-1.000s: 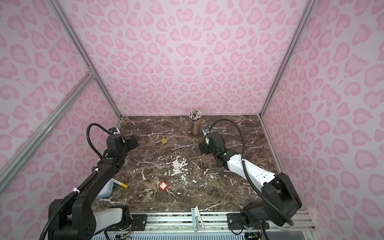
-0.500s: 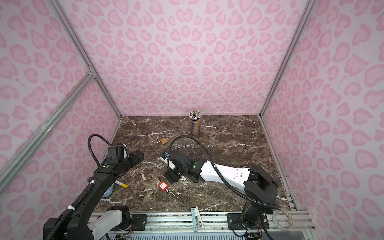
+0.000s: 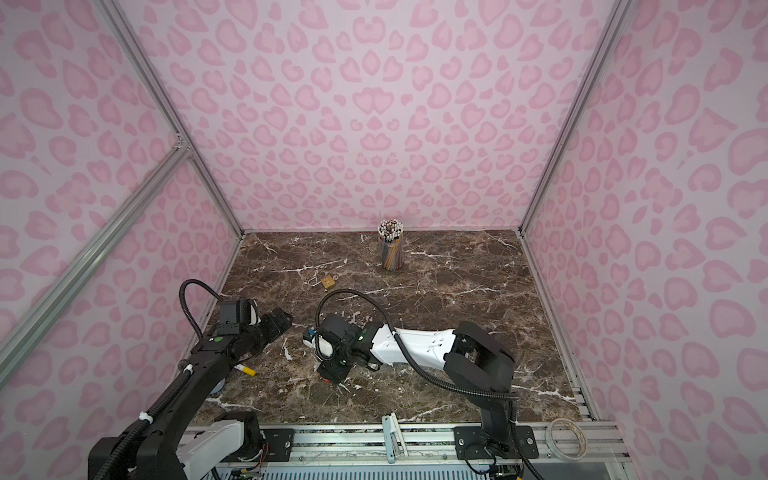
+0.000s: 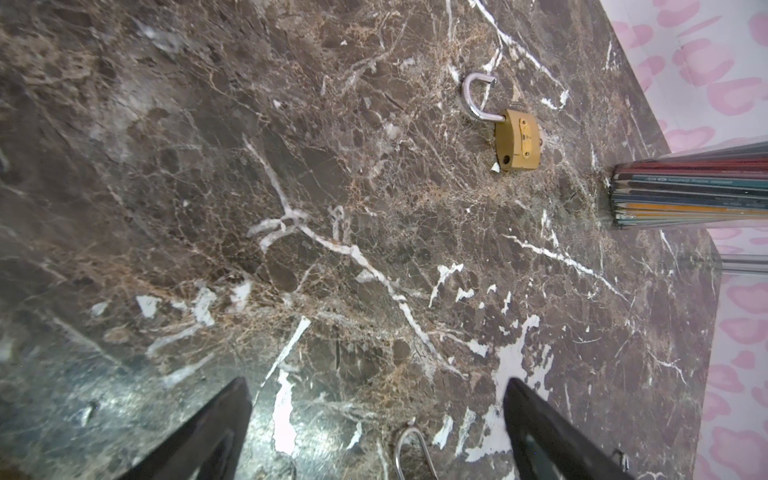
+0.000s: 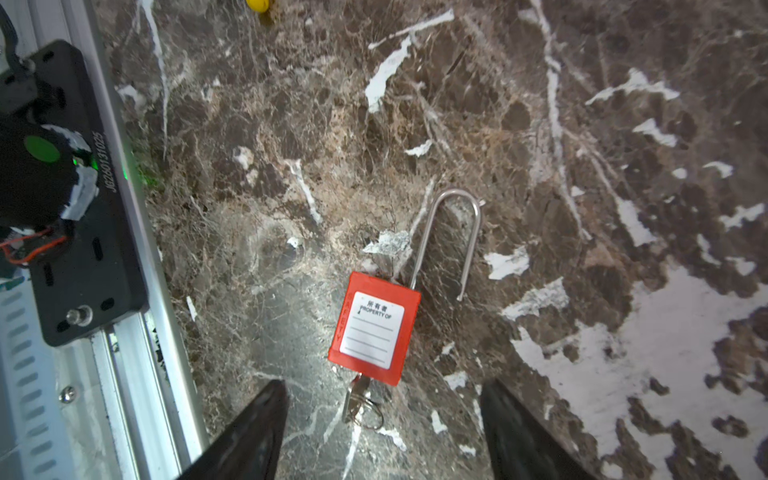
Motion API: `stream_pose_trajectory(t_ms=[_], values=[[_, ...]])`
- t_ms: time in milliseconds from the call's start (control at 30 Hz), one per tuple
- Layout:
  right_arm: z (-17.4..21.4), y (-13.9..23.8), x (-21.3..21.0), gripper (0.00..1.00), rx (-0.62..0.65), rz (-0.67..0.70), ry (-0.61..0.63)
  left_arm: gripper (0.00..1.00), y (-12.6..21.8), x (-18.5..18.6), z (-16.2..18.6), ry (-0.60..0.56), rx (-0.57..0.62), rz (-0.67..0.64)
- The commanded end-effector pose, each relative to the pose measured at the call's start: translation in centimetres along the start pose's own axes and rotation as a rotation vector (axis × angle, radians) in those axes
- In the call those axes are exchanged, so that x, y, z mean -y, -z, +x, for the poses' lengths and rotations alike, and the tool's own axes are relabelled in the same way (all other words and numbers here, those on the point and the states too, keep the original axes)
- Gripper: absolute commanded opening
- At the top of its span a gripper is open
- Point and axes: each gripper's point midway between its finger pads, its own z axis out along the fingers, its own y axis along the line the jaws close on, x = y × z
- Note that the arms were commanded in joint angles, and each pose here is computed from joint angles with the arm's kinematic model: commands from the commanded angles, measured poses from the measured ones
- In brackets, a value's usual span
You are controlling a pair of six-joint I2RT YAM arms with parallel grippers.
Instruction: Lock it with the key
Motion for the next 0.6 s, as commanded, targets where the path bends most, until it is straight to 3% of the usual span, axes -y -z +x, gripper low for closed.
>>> stream_pose_trajectory(t_ms=[0, 567], values=[[1.2, -0.8, 0.3, 0.73, -0.061, 0.009, 0.022, 0.96, 0.1, -0.1, 0.3, 0.028, -0.001, 0.006], [1.9, -3.3, -0.5, 0.63, -0.130, -0.027, 0.042, 0.96, 0.3, -0.1, 0.3, 0.031, -0.003, 0.023]])
